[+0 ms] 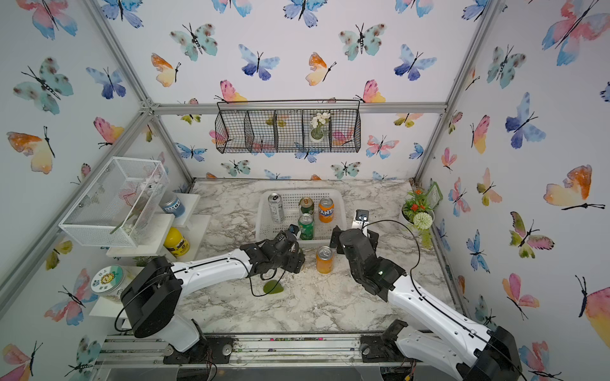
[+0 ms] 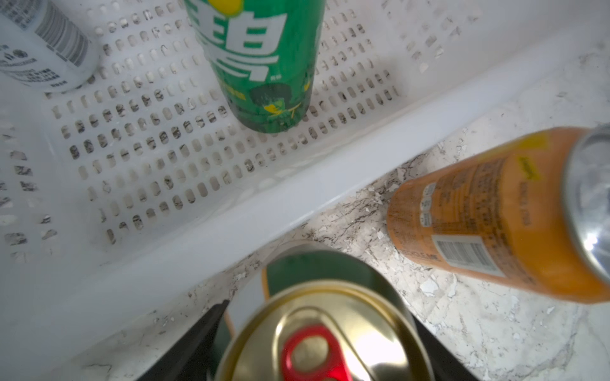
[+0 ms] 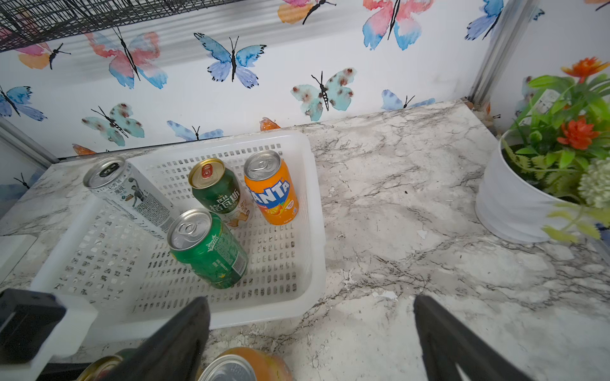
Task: Take out the drinks from the basket
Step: Place the drink at the center of the board, then pick up the drink from the basket.
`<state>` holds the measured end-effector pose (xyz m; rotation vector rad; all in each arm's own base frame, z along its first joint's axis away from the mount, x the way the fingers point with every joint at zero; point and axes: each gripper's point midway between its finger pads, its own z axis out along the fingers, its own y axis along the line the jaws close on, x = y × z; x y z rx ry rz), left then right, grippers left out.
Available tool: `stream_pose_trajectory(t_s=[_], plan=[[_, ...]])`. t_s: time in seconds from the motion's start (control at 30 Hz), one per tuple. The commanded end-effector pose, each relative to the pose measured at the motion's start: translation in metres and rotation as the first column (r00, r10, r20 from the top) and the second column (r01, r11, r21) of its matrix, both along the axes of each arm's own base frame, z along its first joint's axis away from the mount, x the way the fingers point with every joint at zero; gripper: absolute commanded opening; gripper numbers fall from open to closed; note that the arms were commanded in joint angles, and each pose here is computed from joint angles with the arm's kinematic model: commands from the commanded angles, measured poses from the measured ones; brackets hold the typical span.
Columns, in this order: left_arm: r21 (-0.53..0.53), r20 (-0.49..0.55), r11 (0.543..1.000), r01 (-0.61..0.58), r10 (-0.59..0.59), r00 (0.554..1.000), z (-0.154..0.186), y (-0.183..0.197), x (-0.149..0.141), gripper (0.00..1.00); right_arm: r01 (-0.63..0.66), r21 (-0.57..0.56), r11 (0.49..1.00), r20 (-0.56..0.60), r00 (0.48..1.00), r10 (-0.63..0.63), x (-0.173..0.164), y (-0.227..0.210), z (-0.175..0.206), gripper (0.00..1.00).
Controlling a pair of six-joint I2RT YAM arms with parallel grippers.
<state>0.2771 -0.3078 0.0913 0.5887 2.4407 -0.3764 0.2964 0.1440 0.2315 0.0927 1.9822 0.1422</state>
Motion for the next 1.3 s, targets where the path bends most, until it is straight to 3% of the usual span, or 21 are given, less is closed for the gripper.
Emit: stream_pose_trajectory(t_s=[0.0,0.23,0.57,0.73,0.9,1.13,1.27], plan=[[-0.019,0.063,1.000,-0.023,0.025,0.998,0.015,-0.004,0.010,0.99,0.030,-0.002,1.000,0.005,1.000,-0.030,-0.002,-0.007,-0.001,0.99],[-0.024,0.087,0.999,-0.037,0.039,0.995,0.029,-0.002,0.006,0.99,0.034,-0.001,0.999,0.009,0.999,-0.034,-0.001,-0.008,0.000,0.99],[-0.116,0.245,0.987,-0.115,0.141,0.959,0.120,0.012,0.018,0.99,0.035,-0.028,0.999,0.002,0.999,-0.035,0.003,-0.005,0.005,0.99],[-0.159,0.327,0.971,-0.179,0.223,0.918,0.160,0.028,0.030,0.99,-0.023,-0.017,1.000,0.007,1.000,0.023,0.006,0.007,0.006,0.99],[-0.197,0.288,0.955,-0.222,0.272,0.918,0.165,0.042,0.043,0.99,-0.124,-0.014,0.992,-0.024,0.992,0.123,0.016,0.036,0.007,0.99],[-0.339,0.274,0.852,-0.398,0.494,0.825,0.177,0.108,0.061,0.99,-0.265,-0.034,0.964,-0.130,0.957,0.258,0.041,0.087,-0.006,1.00],[-0.290,0.315,0.834,-0.469,0.546,0.776,0.177,0.135,0.065,0.99,-0.292,-0.052,0.955,-0.179,0.943,0.279,0.061,0.107,-0.015,1.00]])
